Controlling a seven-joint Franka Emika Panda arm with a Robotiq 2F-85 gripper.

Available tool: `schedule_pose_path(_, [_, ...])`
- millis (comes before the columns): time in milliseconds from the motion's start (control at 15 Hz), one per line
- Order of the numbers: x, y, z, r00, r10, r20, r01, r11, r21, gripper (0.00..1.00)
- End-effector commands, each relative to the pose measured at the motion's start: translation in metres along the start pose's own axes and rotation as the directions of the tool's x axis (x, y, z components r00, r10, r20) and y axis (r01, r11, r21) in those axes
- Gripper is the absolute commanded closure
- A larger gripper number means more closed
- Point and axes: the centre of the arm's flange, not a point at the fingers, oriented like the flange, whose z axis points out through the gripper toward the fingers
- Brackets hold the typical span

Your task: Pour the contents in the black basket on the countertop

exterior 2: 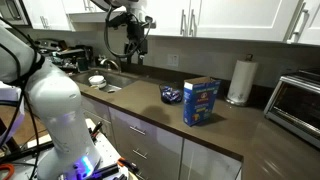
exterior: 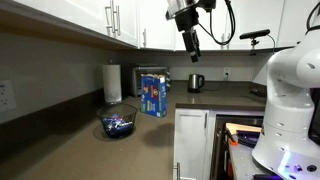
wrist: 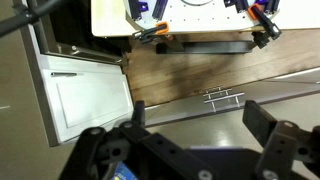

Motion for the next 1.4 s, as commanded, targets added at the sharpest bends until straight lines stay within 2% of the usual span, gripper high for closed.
schedule_pose_path(0, [0.0, 0.0, 0.0, 1.0, 0.0, 0.0, 0.0, 1.0, 0.0, 0.0])
schedule_pose_path(933, [0.0, 0.0, 0.0, 1.0, 0.0, 0.0, 0.0, 1.0, 0.0, 0.0])
schedule_pose_path(1067, [0.009, -0.003, 0.002, 0.999, 0.014, -0.042, -0.014, 1.0, -0.007, 0.0])
schedule_pose_path(1333, [0.006, -0.002, 0.001, 1.0, -0.006, -0.028, 0.006, 1.0, 0.005, 0.0])
